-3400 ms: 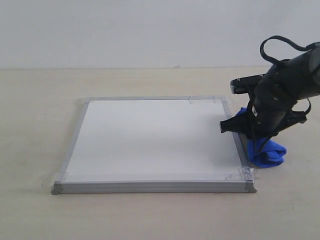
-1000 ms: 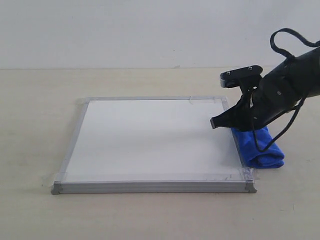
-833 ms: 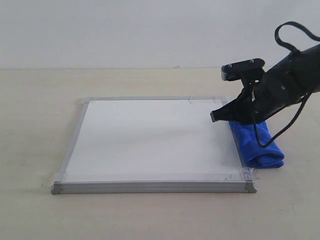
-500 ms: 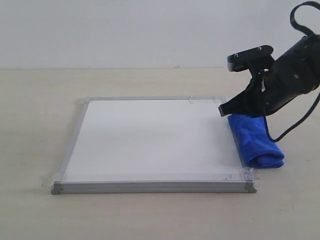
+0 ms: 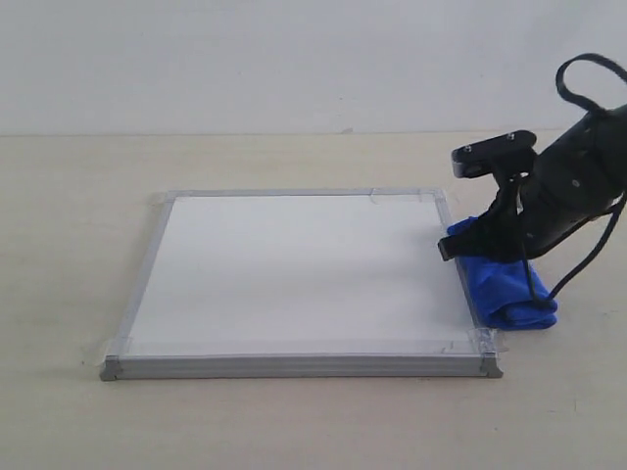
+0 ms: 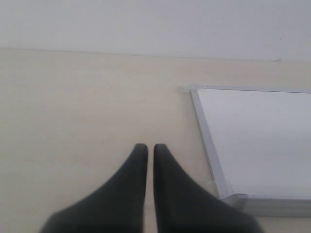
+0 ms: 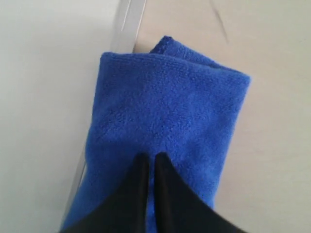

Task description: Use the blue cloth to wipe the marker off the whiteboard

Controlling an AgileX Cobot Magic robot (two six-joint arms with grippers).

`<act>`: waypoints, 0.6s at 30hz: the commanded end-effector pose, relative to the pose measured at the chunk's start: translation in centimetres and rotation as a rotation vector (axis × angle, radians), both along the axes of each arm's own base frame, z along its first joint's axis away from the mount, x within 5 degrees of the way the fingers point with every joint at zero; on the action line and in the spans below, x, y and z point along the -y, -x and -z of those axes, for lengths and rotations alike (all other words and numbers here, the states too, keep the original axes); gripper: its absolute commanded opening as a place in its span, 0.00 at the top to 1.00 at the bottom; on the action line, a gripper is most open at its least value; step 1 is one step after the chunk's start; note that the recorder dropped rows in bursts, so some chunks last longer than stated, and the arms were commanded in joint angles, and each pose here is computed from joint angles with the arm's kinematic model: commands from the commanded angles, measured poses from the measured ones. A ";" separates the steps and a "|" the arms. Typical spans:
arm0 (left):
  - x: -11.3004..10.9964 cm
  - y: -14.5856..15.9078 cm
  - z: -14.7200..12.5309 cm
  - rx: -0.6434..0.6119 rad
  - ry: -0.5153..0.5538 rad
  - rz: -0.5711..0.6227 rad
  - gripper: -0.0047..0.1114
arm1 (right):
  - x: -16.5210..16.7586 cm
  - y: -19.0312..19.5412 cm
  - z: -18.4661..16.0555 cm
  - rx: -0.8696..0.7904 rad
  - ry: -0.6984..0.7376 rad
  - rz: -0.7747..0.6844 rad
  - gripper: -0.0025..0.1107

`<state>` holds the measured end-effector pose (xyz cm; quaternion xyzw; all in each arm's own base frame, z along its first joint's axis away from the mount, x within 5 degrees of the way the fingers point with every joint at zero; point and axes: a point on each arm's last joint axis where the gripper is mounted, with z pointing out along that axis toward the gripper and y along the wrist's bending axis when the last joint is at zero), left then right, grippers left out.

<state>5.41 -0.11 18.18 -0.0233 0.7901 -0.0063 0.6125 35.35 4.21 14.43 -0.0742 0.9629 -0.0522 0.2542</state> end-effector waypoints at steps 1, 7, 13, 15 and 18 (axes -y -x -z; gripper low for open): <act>0.0 0.0 -0.2 0.016 -0.001 0.000 0.92 | 0.6 1.1 -5.0 0.087 0.014 0.024 0.97; 0.0 0.0 -0.2 0.016 -0.001 0.000 0.92 | 1.2 4.7 -8.3 0.149 0.004 0.037 0.97; 0.0 0.0 -0.2 0.016 -0.001 0.000 0.92 | 0.6 9.0 -10.0 0.168 -0.201 0.137 0.97; 0.0 0.0 -0.2 0.016 -0.001 0.000 0.92 | 0.0 10.5 -10.7 0.181 -0.223 0.098 0.97; 0.0 0.0 -0.2 0.016 -0.001 0.000 0.92 | -1.3 13.0 -12.9 0.240 -0.261 0.027 0.97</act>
